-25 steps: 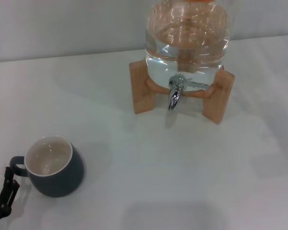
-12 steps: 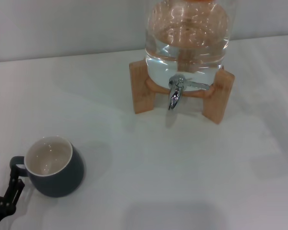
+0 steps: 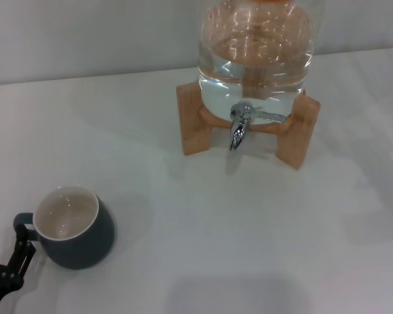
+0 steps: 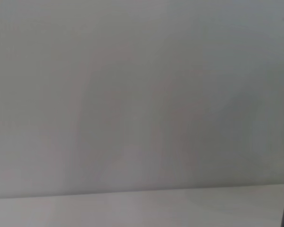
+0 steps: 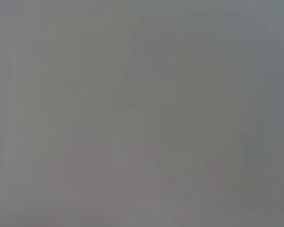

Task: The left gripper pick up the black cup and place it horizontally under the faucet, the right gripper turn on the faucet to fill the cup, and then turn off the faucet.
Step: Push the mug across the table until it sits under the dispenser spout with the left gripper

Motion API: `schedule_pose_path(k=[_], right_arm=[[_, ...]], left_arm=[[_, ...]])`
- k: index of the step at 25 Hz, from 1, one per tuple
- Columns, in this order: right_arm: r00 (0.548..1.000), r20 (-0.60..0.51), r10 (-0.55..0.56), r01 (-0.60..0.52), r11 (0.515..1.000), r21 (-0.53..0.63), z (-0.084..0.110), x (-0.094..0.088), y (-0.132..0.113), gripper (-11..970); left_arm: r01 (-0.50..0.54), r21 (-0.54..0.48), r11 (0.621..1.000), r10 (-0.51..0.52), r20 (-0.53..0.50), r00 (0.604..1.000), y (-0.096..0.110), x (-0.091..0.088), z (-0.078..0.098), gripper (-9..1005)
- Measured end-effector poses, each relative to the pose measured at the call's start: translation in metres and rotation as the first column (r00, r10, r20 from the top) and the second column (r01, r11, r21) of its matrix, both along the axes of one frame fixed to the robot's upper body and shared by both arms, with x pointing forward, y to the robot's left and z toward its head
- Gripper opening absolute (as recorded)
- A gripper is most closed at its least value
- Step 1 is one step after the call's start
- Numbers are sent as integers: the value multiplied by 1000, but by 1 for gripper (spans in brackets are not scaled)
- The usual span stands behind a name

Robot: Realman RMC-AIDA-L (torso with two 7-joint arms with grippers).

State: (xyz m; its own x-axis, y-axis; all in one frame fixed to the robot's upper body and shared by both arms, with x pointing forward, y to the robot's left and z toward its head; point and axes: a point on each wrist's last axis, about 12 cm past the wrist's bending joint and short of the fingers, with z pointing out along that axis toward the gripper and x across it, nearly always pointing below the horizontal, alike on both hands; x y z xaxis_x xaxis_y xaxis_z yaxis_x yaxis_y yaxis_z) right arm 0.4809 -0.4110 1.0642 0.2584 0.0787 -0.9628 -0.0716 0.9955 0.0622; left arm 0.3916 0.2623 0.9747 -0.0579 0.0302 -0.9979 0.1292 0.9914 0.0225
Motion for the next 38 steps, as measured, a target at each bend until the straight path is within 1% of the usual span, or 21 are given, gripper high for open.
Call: schedule_pose_path(k=[8,17,27,38], right_arm=[[1000,-2,4,-4,1000,-4,0,0,1,866],[1000,-5,9,-9,1000,-7,-1,0,1,866],[1000,-3,7,-7,1000,-14,-1,0,1,866],[1000,-2,7,-7,1000,-17,-1,-1,1,866]], left_arm=[[-7,9,1000,7,-2,1000,3,0,-1,879],[9,19,1000,-8,-20,1000,2,6,-2,878],[17,21,1000,-17,-21,1000,2,10,-2,877],[32,26,999,-31,-35,999,7,20,-3,876]])
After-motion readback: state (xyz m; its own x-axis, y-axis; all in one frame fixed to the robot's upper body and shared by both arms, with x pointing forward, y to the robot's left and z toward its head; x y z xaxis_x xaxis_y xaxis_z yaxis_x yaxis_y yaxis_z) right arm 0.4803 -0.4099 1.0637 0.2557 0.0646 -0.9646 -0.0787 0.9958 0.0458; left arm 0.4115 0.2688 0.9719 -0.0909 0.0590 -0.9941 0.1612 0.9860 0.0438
